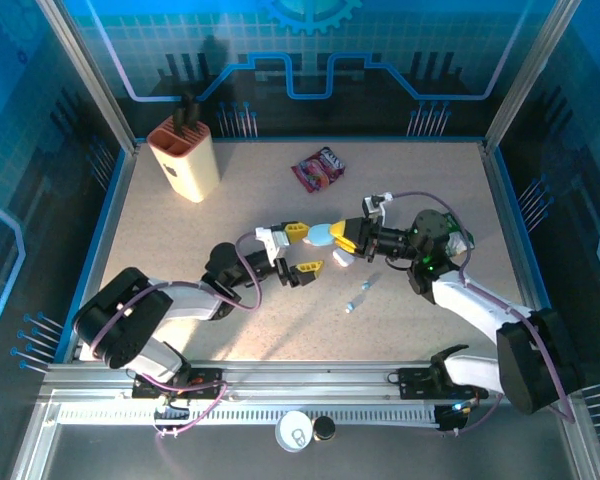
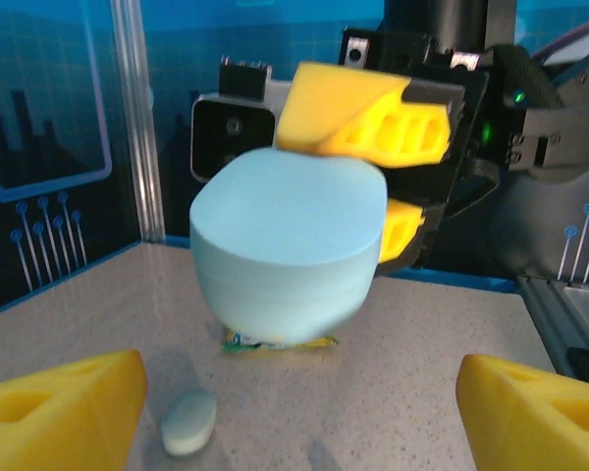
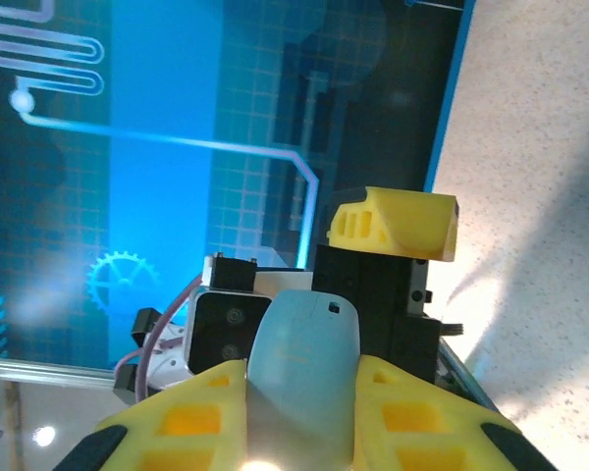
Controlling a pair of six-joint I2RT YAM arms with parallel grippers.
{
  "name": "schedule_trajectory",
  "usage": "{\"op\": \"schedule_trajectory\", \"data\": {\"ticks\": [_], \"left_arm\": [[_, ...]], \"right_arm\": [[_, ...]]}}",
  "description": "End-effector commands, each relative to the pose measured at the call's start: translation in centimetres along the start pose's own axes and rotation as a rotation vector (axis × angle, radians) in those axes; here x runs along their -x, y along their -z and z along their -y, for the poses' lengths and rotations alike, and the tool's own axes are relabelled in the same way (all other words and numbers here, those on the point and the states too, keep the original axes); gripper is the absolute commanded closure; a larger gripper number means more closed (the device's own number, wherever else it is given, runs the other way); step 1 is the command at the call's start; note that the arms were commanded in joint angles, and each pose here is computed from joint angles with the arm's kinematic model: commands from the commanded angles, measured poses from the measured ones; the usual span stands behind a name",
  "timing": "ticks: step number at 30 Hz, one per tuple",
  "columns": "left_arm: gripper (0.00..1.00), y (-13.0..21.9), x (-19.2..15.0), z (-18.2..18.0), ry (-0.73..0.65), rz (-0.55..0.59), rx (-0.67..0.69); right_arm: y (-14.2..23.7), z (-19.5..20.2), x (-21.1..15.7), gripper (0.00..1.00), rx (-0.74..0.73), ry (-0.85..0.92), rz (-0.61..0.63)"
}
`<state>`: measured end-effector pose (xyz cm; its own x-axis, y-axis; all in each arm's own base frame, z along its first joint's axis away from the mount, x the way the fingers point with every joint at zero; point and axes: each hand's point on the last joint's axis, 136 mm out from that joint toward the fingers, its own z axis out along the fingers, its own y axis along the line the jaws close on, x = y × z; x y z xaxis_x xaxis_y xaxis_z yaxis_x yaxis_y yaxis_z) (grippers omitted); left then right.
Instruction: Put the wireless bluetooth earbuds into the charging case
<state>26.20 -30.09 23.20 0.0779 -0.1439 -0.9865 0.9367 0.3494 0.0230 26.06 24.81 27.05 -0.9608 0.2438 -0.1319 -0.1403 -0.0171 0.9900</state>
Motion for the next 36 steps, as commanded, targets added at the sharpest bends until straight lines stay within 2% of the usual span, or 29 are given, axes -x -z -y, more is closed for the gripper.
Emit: {"op": "schedule_trajectory", "data": {"ticks": [1,6,13,19,25,28,36], "left_arm": [[0.20,-0.9,1.8,0.9,-0.043,0.052,-0.075],[0.25,-1.6,2.3,1.4,-0.024,0.060,-0.134],[0.27,-1.5,3.2,1.3,-0.104,0.085,-0.115],[0.38,-1.9,4.1,1.3,-0.102,0.103,-0.127],[0.38,-2.1,4.6,1.0,-0.099,0.114,-0.118],[0.43,-2.1,4.7,1.1,-0.092,0.116,-0.124],[0.47,-2.2,5.1,1.1,-0.083,0.122,-0.131]], "right_arm": [[0.3,-2.6,0.3,0.85,0.115,-0.017,0.015],[-0.2,-3.3,-0.5,0.84,0.120,0.009,-0.023],[-0.1,-2.5,-0.4,0.86,0.102,-0.024,-0.014],[0.0,-2.3,-0.5,0.86,0.103,-0.023,-0.014],[0.1,-1.9,-0.5,0.86,0.086,-0.027,-0.009],[0.2,-1.8,-0.5,0.87,0.082,-0.026,-0.007],[0.2,-1.5,-0.3,0.87,0.071,-0.028,-0.004]]}}
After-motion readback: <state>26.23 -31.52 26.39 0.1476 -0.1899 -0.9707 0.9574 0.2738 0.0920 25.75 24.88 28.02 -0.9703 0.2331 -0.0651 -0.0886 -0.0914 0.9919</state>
